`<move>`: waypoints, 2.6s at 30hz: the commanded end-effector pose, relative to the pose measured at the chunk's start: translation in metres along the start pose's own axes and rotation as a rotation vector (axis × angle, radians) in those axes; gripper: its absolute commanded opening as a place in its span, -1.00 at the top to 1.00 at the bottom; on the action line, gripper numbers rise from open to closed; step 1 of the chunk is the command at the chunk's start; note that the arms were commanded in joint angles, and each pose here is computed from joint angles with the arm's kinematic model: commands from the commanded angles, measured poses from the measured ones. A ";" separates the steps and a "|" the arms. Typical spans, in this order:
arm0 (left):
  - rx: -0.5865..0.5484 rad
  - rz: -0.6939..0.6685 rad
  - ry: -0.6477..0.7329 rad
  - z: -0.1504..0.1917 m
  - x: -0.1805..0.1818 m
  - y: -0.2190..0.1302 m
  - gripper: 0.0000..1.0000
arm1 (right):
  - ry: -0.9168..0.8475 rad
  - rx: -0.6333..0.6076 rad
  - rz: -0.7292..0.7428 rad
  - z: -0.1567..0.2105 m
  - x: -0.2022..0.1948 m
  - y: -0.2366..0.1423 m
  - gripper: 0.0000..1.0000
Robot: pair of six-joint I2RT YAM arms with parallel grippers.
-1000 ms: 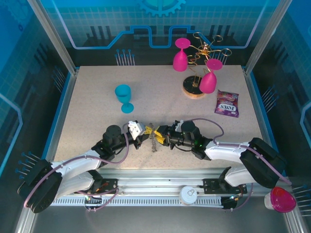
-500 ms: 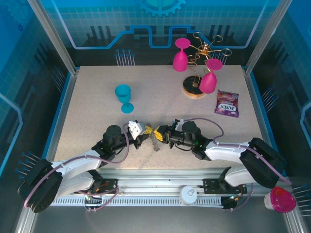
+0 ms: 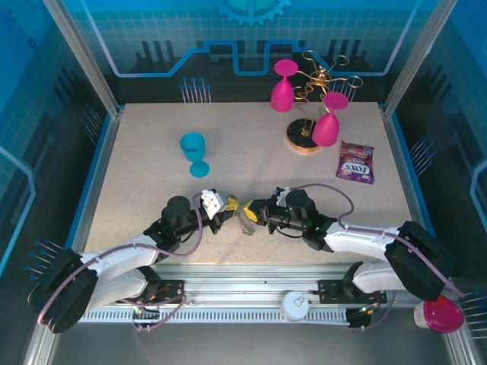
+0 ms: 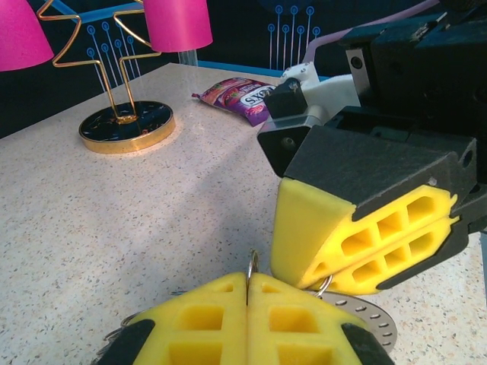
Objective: Put the keys on the keyring
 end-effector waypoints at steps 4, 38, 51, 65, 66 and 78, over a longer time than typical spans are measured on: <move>-0.009 -0.015 -0.027 -0.007 -0.001 -0.007 0.37 | -0.338 -0.041 0.172 -0.011 0.022 -0.021 1.00; -0.029 -0.108 -0.107 -0.053 0.020 -0.012 0.02 | -1.680 0.283 0.357 -0.015 0.093 -0.019 1.00; 0.076 0.161 0.054 -0.051 0.002 0.001 0.42 | -1.846 0.334 -0.001 -0.017 0.088 -0.025 1.00; 0.010 0.287 0.060 -0.046 -0.009 0.006 0.39 | -1.935 0.393 -0.178 -0.001 0.089 -0.031 1.00; 0.010 0.288 0.056 -0.045 -0.009 0.007 0.39 | -1.935 0.395 -0.188 0.000 0.089 -0.031 1.00; -0.021 0.312 0.015 -0.039 -0.009 0.011 0.68 | -1.914 0.440 -0.216 0.004 0.081 -0.021 1.00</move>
Point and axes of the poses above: each hand's point on the last joint's axis, 136 mm out from that joint toward the fingers, its own y axis out along the fingers, its own x axis along the line the jaws close on, z = x × y, the point moved 6 cm from there along -y, back along the fingers, and after that the axes turned 7 degrees about -y, right-handed, at the moved point
